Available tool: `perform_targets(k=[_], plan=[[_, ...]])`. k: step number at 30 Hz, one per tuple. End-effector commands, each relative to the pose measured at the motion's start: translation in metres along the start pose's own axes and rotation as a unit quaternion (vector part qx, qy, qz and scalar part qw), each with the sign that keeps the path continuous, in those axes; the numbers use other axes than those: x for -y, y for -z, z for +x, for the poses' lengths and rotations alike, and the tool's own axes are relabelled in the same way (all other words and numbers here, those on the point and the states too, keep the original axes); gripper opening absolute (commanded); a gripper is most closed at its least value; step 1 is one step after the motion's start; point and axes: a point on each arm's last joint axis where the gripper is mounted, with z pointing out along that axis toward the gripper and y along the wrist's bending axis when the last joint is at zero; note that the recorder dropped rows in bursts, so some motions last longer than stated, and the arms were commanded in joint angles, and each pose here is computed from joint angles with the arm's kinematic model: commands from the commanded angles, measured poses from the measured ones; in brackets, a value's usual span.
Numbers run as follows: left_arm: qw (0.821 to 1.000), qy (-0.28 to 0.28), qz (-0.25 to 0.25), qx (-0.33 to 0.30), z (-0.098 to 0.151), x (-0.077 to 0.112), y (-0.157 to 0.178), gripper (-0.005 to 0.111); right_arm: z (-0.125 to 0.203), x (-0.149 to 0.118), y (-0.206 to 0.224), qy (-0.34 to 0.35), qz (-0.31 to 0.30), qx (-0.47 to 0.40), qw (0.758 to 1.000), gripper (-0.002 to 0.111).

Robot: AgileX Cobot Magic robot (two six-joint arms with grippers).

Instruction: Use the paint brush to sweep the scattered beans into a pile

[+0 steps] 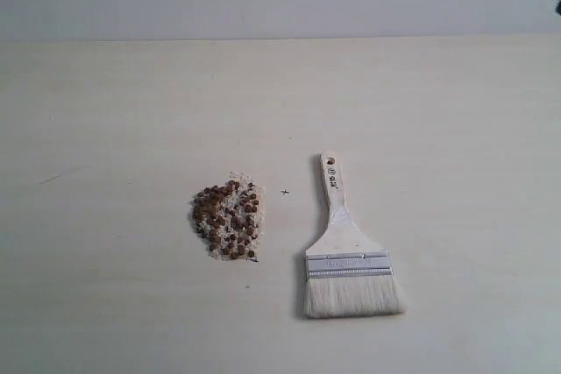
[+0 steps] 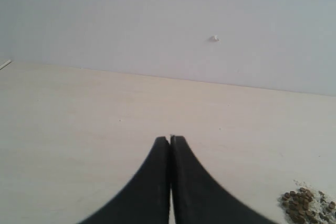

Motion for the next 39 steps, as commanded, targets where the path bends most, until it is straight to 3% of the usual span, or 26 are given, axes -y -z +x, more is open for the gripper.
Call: perform_targets(k=[1, 12, 26, 33, 39], plan=[[1.0, 0.003, 0.003, 0.001, 0.0, 0.0, 0.0, 0.0, 0.003, 0.003, 0.036, 0.009, -0.002, 0.057, 0.998, 0.0], [1.0, 0.003, 0.003, 0.001, 0.0, 0.0, 0.0, 0.0, -0.003, -0.002, 0.08, 0.011, -0.037, 0.137, 0.99, 0.0], [1.0, 0.003, 0.003, 0.001, 0.0, 0.0, 0.0, 0.0, -0.005, -0.001, 0.086, 0.022, -0.03, 0.155, 0.987, 0.0], [1.0, 0.003, 0.003, 0.001, 0.0, 0.0, 0.0, 0.0, 0.0, 0.006, 0.131, 0.071, -0.005, 0.256, 0.964, 0.0], [1.0, 0.003, 0.003, 0.001, 0.0, 0.0, 0.0, 0.0, 0.012, 0.006, 0.159, 0.087, -0.024, 0.312, 0.946, 0.0]])
